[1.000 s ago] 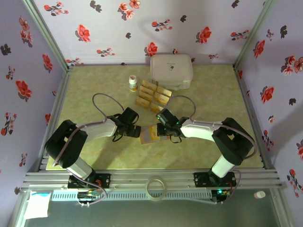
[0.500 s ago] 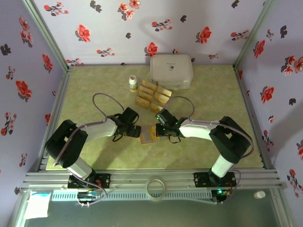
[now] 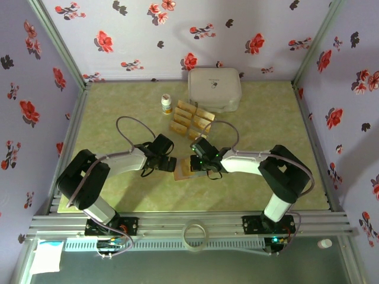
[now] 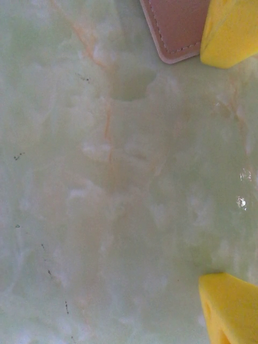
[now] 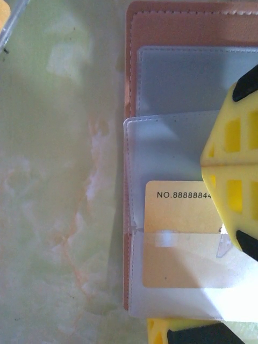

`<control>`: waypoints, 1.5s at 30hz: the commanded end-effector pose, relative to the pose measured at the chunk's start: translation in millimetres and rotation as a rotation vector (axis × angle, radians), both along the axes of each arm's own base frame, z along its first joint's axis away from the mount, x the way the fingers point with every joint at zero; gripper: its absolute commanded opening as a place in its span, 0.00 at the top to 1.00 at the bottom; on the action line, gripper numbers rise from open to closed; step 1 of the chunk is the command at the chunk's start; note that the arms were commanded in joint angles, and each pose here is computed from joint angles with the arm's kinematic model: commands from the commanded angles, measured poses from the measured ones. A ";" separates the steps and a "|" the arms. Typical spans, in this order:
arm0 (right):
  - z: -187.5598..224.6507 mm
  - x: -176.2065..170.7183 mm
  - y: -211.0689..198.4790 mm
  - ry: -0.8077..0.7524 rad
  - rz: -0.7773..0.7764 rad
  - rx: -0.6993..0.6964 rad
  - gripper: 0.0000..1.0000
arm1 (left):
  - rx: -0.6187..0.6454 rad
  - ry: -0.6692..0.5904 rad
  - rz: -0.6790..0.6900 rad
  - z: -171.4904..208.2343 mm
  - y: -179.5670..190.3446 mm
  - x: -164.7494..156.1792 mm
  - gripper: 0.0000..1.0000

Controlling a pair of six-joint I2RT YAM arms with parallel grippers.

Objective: Put the credit cards into the card holder

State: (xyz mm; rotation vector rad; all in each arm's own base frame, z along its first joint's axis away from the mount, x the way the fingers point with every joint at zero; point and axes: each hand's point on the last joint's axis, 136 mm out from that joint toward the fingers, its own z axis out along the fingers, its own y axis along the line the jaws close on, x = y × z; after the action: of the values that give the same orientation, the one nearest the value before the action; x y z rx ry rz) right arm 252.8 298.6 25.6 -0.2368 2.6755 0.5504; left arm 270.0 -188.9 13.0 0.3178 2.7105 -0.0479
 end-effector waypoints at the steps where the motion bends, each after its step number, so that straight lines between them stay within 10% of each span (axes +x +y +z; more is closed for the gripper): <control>1: 5.4 1.3 13.5 0.002 0.000 0.038 1.00 | -0.029 0.020 -0.016 -25.8 -10.8 1.8 0.00; 23: 49.6 1.2 -1.1 -0.017 -0.047 0.051 1.00 | -0.002 -0.034 0.111 33.7 25.6 17.3 0.00; 45: 20.9 3.5 4.5 0.056 -0.006 -0.002 1.00 | 0.015 0.048 0.123 9.1 23.3 -4.3 0.00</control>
State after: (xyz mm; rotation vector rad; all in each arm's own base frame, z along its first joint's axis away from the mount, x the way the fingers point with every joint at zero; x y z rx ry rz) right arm 251.7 297.6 45.6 -0.1996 2.7286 0.5537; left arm 276.3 -174.5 34.2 0.1748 2.7200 -0.0648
